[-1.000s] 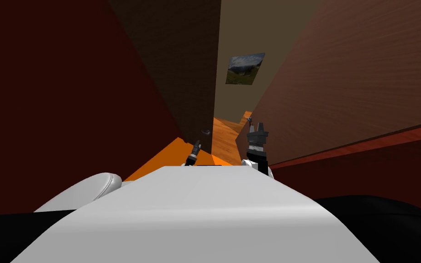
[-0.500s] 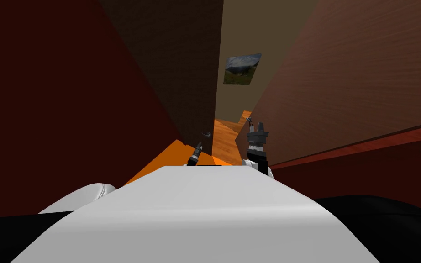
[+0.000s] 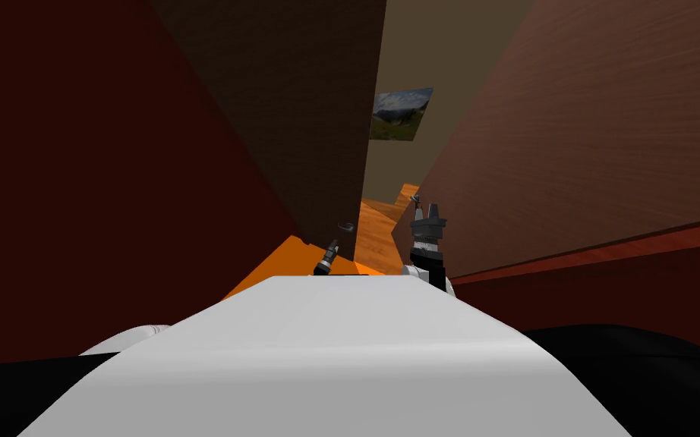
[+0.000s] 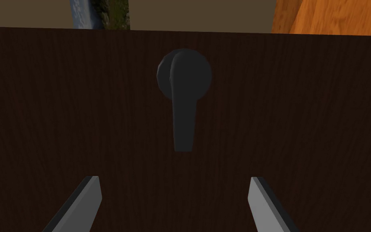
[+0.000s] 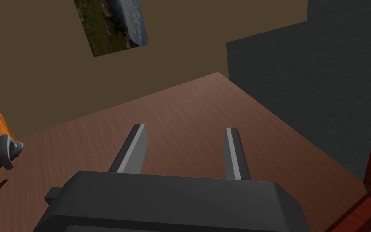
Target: Push the door open
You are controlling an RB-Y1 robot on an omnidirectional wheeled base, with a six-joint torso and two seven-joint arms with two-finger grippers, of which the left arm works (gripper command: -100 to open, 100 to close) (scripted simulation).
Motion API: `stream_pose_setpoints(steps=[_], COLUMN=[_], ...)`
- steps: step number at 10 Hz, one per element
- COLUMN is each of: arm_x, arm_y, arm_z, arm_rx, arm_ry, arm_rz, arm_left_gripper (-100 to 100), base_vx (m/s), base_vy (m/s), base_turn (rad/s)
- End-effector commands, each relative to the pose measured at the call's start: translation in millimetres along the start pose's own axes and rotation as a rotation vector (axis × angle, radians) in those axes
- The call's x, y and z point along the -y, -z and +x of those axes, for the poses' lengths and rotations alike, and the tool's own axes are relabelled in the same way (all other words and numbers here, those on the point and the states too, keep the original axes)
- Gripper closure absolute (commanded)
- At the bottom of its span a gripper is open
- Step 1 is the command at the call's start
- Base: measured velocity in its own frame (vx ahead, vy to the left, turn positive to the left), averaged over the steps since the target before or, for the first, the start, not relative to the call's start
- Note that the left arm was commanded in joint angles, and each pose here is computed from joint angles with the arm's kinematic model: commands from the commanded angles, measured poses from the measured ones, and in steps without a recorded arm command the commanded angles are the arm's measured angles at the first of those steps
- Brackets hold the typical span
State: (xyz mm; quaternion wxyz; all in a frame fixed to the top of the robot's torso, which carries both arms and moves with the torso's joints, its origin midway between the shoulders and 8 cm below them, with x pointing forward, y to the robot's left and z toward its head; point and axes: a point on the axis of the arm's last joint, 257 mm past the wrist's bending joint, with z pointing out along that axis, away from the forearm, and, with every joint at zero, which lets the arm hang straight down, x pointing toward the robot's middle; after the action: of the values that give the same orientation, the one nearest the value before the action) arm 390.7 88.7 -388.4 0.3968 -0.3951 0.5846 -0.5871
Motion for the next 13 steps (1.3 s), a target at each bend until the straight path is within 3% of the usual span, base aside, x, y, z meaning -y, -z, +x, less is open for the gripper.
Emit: stream_pose_setpoints(steps=[1, 9, 10, 13], arm_x=[0.0, -2.7, -2.7, -2.7], arm_y=[0.0, -8.6, -8.6, -8.6], arm_z=[0.0, -5.8, -5.8, -5.8], arm_rx=[0.0, 0.019, 0.019, 0.019], arm_ry=[0.0, 0.002, 0.002, 0.002], arm_rz=[0.0, -0.005, -0.005, -0.005], arm_left_gripper=[-100, -100, 100, 100], base_vx=[0.037, 0.169, -0.01, -0.013], base_vy=[0.036, -0.063, 0.003, 0.006], base_turn=[-0.012, -0.027, 0.004, -0.01])
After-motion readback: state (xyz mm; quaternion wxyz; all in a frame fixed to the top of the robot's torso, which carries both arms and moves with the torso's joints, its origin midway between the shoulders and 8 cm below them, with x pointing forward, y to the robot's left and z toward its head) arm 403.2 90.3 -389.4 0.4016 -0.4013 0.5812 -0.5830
